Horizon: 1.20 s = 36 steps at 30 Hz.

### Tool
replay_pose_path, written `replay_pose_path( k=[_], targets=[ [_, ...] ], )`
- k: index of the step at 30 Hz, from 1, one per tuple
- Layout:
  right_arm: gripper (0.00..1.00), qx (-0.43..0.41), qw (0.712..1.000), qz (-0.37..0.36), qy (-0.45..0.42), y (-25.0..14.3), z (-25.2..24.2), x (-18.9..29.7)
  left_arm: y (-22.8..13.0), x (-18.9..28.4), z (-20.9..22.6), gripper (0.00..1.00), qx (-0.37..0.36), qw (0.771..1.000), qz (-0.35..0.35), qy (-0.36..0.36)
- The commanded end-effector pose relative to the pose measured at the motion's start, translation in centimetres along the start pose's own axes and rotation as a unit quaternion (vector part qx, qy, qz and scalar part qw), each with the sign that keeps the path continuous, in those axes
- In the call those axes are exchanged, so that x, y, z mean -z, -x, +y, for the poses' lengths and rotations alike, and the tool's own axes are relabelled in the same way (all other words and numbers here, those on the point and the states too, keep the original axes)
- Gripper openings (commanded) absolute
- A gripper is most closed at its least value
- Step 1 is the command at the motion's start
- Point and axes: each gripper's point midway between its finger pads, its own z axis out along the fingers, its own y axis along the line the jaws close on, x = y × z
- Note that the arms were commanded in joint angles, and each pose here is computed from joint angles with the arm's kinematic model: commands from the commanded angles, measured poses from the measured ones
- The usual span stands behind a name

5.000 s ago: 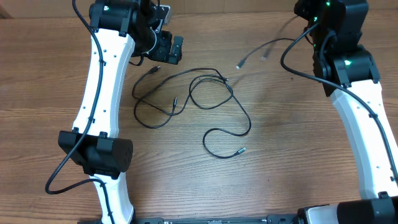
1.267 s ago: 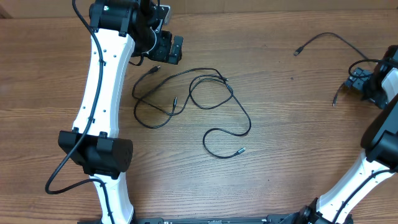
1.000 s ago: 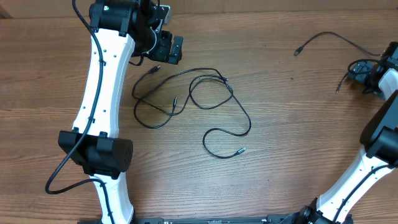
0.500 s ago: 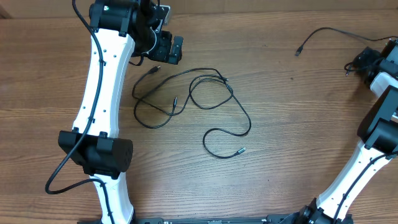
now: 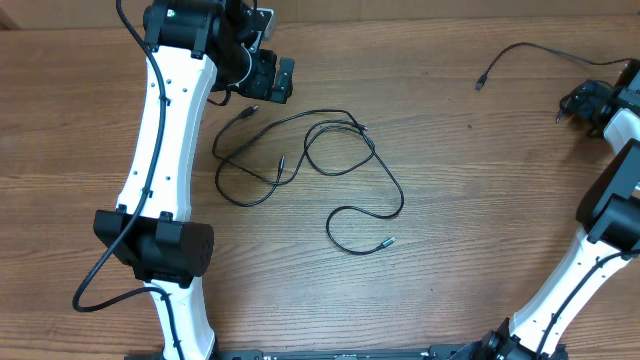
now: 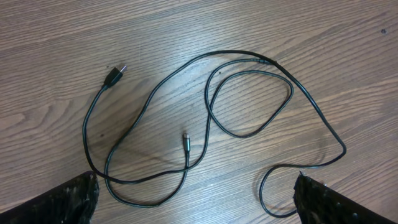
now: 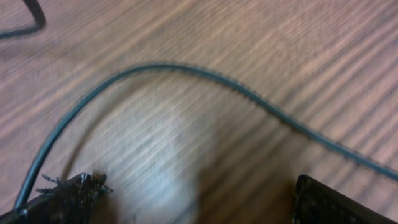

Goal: Untangle cables

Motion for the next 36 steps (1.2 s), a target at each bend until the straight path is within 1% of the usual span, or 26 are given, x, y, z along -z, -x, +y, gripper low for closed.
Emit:
replay_pose_path(
  k=[1, 3, 4, 6, 9, 10, 11, 14, 19, 23, 27, 29, 31, 33, 35, 36],
  targets=[
    [1.00, 0.006, 0.953, 0.301, 0.003, -22.8, -1.1, -4.3, 0.4, 1.3, -0.6, 1.00, -0.013, 1.000, -0.018, -0.007],
    [0.99, 0.000, 0.939, 0.343, 0.019, -24.4, -0.6, -3.0, 0.4, 1.3, -0.6, 1.00, -0.013, 1.000, -0.019, -0.007],
    [0.96, -0.007, 0.927, 0.373, 0.036, -25.2, 0.0, -1.9, 0.4, 1.3, -0.6, 1.00, -0.013, 1.000, -0.018, -0.007],
    [0.96, -0.011, 0.907, 0.408, 0.102, -25.6, 2.1, -0.2, 0.4, 1.3, -0.6, 1.00, -0.013, 1.000, -0.019, -0.007],
    [0.95, -0.008, 0.875, 0.432, 0.218, -24.8, 5.5, 2.5, 0.4, 1.3, -0.6, 1.00, -0.013, 1.000, -0.019, -0.007],
    [0.95, -0.009, 0.861, 0.438, 0.258, -24.0, 6.7, 3.7, 0.4, 1.3, -0.6, 1.00, -0.013, 1.000, -0.018, -0.007],
    [0.95, -0.008, 0.854, 0.438, 0.280, -23.6, 7.3, 4.3, 0.4, 1.3, -0.6, 1.00, -0.013, 1.000, -0.018, -0.007],
    [0.96, 0.008, 0.811, 0.427, 0.399, -20.8, 10.1, 8.1, 0.4, 1.3, -0.6, 1.00, -0.013, 1.000, -0.019, -0.007],
    [1.00, 0.062, 0.776, 0.410, 0.475, -18.6, 11.3, 11.9, 0.4, 1.3, -0.6, 1.00, -0.013, 1.000, -0.019, -0.007],
    [1.00, 0.086, 0.765, 0.405, 0.494, -16.9, 11.6, 14.0, 0.4, 1.3, -0.5, 1.00, -0.012, 1.000, -0.019, -0.007],
    [1.00, 0.136, 0.751, 0.375, 0.526, -14.7, 12.6, 17.1, 0.4, 1.3, -0.6, 1.00, -0.013, 1.000, -0.019, -0.007],
    [1.00, 0.159, 0.757, 0.360, 0.522, -13.6, 13.2, 18.2, 0.4, 1.3, -0.6, 1.00, -0.013, 1.000, -0.019, -0.007],
    [1.00, 0.198, 0.763, 0.320, 0.526, -11.7, 14.4, 20.3, 0.4, 1.3, -0.6, 1.00, -0.013, 1.000, -0.019, -0.007],
    [1.00, 0.217, 0.769, 0.293, 0.525, -10.3, 15.2, 21.9, 0.4, 1.3, -0.6, 1.00, -0.013, 1.000, -0.019, -0.007],
    [1.00, 0.228, 0.785, 0.274, 0.507, -8.9, 15.7, 23.0, 0.4, 1.3, -0.6, 0.99, -0.013, 1.000, -0.018, -0.007],
    [1.00, 0.232, 0.799, 0.266, 0.487, -8.2, 15.7, 23.5, 0.4, 1.3, -0.6, 1.00, -0.013, 1.000, -0.018, -0.007]
  ],
)
